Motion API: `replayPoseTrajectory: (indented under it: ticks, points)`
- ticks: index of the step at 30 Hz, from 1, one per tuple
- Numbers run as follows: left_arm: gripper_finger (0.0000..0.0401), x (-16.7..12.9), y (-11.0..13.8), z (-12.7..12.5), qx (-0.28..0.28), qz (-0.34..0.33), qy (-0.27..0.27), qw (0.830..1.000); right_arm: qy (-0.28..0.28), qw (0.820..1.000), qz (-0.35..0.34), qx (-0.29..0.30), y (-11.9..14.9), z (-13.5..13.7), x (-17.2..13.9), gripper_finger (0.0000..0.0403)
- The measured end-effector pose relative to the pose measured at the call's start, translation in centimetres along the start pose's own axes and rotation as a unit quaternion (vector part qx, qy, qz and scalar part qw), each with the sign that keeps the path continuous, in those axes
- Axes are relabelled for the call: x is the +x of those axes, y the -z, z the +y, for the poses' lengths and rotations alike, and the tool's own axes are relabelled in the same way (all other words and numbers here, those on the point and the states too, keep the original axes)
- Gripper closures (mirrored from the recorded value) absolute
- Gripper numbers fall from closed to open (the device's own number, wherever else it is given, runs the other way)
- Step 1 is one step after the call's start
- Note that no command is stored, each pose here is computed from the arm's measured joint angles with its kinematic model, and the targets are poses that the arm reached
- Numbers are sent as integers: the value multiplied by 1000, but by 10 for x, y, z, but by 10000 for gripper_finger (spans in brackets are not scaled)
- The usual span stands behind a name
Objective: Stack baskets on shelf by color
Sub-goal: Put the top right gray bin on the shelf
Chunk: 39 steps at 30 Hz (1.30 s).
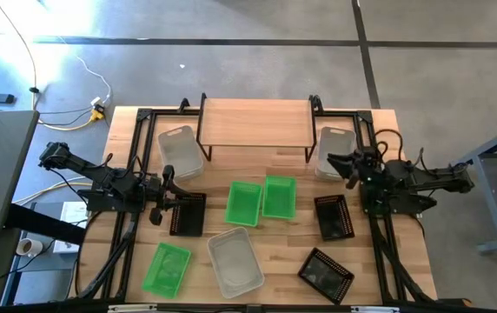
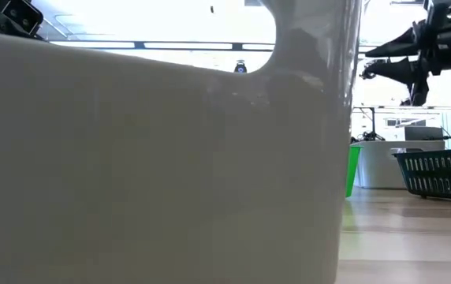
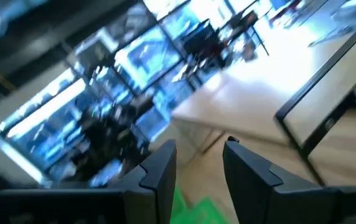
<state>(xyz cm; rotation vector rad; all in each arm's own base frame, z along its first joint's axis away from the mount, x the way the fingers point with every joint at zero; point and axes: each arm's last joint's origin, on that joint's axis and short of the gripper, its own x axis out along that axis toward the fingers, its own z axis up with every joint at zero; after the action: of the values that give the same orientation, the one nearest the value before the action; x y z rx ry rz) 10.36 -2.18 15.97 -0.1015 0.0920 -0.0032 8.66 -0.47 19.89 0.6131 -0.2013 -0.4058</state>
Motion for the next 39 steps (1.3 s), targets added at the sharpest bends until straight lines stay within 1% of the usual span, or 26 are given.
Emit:
replayPoseTrajectory:
  ticks: [5,7,9,12,15,20,24,27,30,32,34,39]
  points:
    - [295,0,0,0,0,0,0,1000,23,999,-29,22,-10,4,-1,284]
    - [295,0,0,0,0,0,0,1000,26,999,-35,14,-19,9,-1,284]
    - [295,0,0,0,0,0,0,1000,31,999,-32,-8,-29,16,-1,284]
    - [295,0,0,0,0,0,0,1000,60,997,-9,-48,-43,25,-1,284]
    - [295,0,0,0,-5,0,0,1000,92,992,34,-80,-56,34,-1,284]
    - [295,0,0,0,-27,0,0,1000,161,974,124,-103,-73,46,1,284]
    - [295,0,0,0,-26,0,0,1000,225,950,186,-110,-81,56,7,284]
    - [295,0,0,0,-26,0,0,1000,253,926,246,-131,-84,63,15,284]
    - [295,0,0,0,-27,0,0,1000,279,898,307,-148,-86,69,23,284]
    - [295,0,0,0,-28,-1,0,1000,301,874,347,-158,-85,70,29,284]
    - [295,0,-1,0,-29,-4,0,1000,311,851,389,-168,-82,70,35,284]
    - [295,0,-3,0,-33,-17,2,999,298,806,482,-172,-68,67,53,284]
